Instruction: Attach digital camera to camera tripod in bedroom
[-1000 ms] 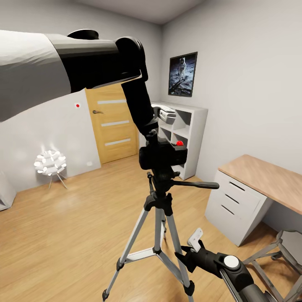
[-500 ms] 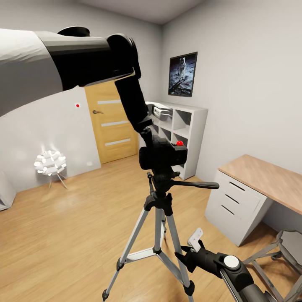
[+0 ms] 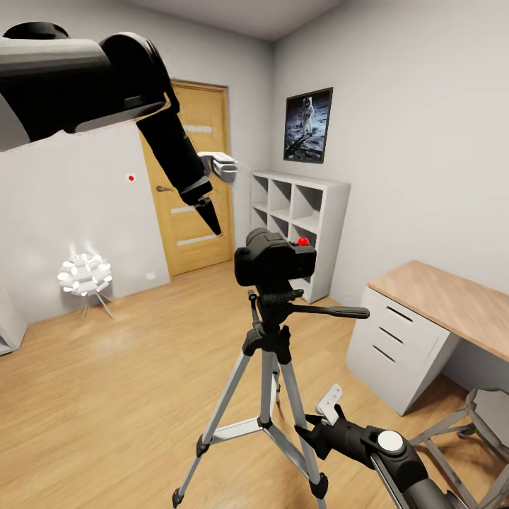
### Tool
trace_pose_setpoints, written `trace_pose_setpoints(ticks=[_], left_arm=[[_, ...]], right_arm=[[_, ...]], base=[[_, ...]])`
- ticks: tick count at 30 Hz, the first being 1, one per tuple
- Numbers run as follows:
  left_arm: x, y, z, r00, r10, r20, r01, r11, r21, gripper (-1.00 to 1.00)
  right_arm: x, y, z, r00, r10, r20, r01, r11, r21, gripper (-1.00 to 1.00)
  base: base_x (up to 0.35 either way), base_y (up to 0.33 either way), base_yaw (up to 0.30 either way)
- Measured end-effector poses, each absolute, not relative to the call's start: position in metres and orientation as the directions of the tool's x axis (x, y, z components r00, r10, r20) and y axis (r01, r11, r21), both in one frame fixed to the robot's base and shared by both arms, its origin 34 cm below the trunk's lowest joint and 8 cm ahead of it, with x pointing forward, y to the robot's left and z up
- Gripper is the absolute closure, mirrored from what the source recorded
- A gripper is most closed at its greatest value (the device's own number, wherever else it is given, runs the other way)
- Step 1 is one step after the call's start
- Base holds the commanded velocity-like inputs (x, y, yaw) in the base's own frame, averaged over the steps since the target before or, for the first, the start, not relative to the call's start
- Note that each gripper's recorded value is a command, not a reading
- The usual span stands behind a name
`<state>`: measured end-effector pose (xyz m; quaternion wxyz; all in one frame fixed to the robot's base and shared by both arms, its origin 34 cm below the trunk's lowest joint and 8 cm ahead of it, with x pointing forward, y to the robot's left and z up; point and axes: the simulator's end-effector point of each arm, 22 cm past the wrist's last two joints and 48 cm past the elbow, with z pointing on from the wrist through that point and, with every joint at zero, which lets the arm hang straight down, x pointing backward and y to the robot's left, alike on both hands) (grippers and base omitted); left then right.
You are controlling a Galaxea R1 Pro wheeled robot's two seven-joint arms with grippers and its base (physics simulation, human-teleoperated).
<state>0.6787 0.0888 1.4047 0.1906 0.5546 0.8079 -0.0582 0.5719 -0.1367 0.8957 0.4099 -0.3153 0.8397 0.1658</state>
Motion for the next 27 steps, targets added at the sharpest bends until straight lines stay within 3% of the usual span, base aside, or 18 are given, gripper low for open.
trace_pose_setpoints(ticks=[9, 19, 27], left_arm=[[0.702, 0.156, 1.388, -0.384, 0.821, -0.422, 0.869, 0.476, 0.134, -1.0], [0.694, 0.287, 1.24, -0.664, 0.652, -0.366, 0.729, 0.674, -0.123, -1.0], [0.683, 0.331, 1.111, -0.818, 0.458, -0.348, 0.553, 0.791, -0.26, -1.0]], right_arm=[[0.571, -0.136, 0.896, -0.467, -0.393, -0.792, -0.667, 0.745, 0.024, 1.0], [0.572, -0.136, 0.896, -0.465, -0.394, -0.793, -0.667, 0.745, 0.022, 1.0], [0.572, -0.136, 0.896, -0.464, -0.395, -0.793, -0.668, 0.744, 0.021, 1.0]], base=[[0.0, 0.0, 0.0], [0.0, 0.0, 0.0], [0.0, 0.0, 0.0]])
